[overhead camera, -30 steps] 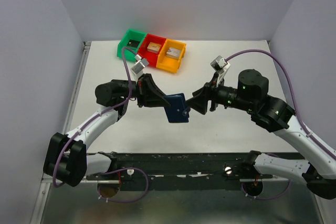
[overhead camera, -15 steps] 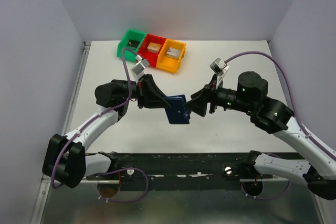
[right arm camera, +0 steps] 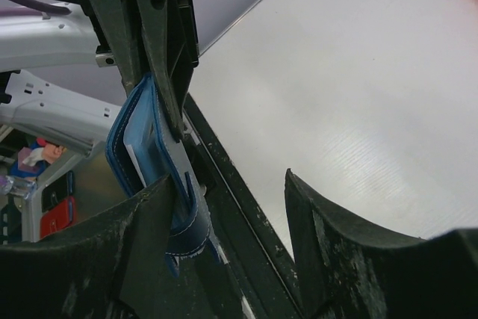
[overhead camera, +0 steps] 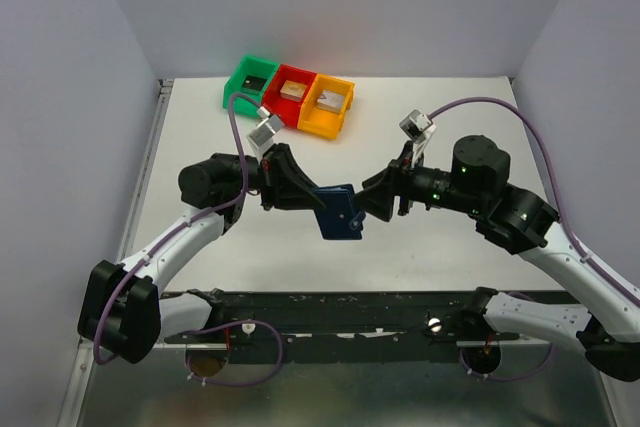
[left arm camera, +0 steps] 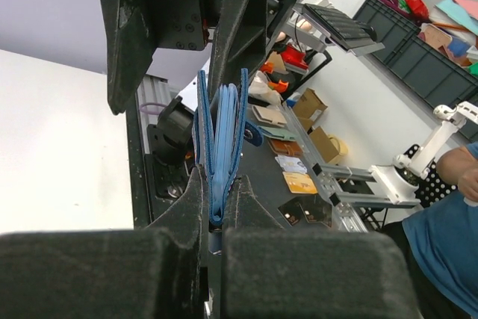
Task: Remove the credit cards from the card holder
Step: Open the card holder.
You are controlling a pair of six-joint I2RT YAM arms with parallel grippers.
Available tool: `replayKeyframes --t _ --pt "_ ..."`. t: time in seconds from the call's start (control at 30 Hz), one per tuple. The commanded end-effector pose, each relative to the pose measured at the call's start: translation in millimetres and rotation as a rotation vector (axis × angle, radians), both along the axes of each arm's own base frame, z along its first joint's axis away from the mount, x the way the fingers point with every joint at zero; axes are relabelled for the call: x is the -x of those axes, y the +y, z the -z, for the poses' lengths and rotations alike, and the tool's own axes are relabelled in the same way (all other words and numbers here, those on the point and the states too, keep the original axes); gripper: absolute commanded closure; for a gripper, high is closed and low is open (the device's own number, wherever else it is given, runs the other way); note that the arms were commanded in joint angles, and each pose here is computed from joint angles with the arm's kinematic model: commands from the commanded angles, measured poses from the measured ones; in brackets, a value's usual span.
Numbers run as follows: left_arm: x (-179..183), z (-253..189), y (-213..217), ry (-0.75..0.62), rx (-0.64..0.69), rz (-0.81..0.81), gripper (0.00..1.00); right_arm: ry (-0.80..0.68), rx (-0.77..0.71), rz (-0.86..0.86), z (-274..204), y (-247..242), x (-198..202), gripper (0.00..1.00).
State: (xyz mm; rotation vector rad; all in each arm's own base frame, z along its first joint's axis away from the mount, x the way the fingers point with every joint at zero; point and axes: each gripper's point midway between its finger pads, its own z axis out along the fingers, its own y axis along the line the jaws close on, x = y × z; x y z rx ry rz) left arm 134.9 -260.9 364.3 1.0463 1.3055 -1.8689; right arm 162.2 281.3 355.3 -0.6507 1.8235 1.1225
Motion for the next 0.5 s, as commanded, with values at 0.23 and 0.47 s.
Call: replayKeyframes --t 0.23,0.47 --pt "19.8 -40.1 5.6 -0.317 0.203 -0.017 1.0 0.046 -0.029 -0.176 0.3 20.4 19.4 0.33" --pt "15.9 -48.4 0.9 -0.317 0.229 -0.018 1.0 0.085 -0.005 -0.21 9.5 28.3 19.1 0.39"
